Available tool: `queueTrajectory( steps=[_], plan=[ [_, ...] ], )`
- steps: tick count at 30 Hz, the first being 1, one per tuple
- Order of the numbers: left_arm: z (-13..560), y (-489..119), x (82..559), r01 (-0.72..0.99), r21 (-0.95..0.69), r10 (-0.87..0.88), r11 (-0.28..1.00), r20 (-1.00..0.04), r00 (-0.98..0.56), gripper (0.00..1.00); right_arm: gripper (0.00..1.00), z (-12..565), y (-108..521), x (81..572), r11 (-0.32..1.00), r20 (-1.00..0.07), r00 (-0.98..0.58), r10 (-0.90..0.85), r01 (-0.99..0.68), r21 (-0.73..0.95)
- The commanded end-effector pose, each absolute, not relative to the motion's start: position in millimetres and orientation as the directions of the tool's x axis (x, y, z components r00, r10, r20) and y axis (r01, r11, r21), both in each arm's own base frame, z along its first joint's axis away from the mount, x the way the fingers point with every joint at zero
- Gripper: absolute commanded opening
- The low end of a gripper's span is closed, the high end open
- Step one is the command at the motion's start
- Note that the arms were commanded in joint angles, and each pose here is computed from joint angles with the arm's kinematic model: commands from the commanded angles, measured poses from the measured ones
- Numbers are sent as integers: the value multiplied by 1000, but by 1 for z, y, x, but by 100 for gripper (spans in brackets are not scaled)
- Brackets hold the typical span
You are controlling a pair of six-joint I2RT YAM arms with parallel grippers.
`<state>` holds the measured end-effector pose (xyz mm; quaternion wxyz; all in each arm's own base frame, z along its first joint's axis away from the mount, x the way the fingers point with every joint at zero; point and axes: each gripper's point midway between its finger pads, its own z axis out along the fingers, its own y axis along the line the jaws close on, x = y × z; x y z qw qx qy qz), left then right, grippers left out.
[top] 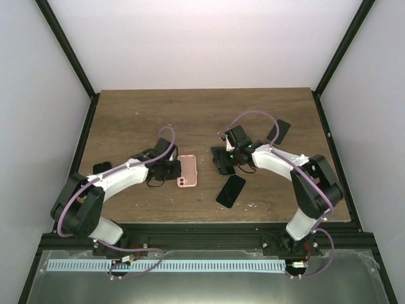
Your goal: Put the phone into the phone case
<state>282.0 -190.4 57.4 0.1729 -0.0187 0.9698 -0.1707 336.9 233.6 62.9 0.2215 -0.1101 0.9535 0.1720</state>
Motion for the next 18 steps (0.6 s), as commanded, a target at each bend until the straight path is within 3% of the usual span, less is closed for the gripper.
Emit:
queueTrajectory(
  steps=[1,10,18],
  plan=[
    [54,-221,264,13,-394,-114,919,-297,-948,0,71,95,242,323,881,-467,-883,-58,-265,392],
    [20,-255,238,-68,-481,-160,874,-153,-975,0,67,101,275,285,831,-436,-900,-17,-255,495],
    [20,-252,229,-139,-557,-250,818,-127,-960,6,67,91,306,266,810,-398,-918,-8,-239,536]
  ],
)
